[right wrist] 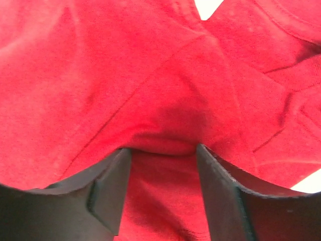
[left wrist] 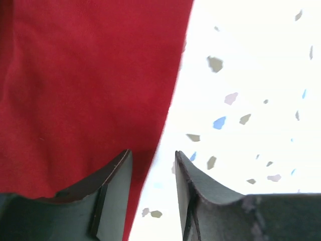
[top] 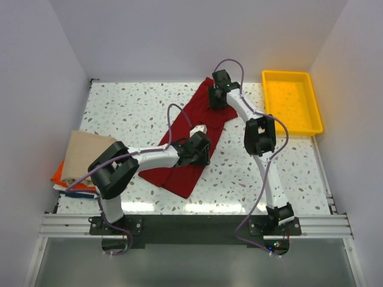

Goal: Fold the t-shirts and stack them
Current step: Fold the tshirt

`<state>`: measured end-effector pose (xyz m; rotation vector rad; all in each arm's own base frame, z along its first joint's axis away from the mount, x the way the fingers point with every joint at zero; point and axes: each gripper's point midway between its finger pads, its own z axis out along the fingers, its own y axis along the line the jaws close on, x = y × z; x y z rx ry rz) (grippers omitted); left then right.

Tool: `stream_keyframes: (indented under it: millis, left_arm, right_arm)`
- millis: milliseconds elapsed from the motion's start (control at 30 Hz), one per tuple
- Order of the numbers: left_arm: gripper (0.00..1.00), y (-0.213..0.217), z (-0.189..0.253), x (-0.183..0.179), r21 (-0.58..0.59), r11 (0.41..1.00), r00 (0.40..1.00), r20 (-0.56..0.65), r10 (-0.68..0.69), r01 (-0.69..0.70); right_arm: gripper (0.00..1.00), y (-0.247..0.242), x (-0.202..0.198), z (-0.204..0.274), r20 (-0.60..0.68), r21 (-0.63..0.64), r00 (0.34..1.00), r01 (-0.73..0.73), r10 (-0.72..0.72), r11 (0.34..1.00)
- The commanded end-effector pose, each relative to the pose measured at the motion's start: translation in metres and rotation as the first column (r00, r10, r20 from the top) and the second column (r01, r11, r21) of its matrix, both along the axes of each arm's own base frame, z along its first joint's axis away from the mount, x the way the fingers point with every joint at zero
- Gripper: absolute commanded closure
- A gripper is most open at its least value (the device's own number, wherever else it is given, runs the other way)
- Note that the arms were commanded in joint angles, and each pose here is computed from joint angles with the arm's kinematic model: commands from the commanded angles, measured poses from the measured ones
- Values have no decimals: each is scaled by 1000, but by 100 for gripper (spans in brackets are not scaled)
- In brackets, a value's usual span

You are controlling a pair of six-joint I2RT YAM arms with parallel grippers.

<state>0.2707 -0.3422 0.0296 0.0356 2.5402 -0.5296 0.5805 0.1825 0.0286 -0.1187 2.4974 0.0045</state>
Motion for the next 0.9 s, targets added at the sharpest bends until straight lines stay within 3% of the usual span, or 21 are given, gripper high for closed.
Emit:
stream_keyframes:
  millis: [0,200,333,667,867]
  left_arm:
    - [55,-4,43,18,-28,1000,999,41,0,1]
    - [52,70,64,28,120,989,988,141,64,-81]
    - [55,101,39,14,276,960,993,119,23,-55]
    - [64,111,-17,-31,405,912,997,4,-72,64]
    - [68,99,-34,-73,400,901,986,-68,-150,164]
  right_arm:
    - [39,-4,-12,-15,-99,-33,993,-67,63,997]
    - [20,-4,-12,47,24,29,999,-43,42,999]
    - [20,5,-21,82,54,120,998,-28,22,992]
    - [21,-4,-51,53,-33,162,997,77,-72,984]
    - [21,-23,-48,33,-78,175,992,112,-99,978]
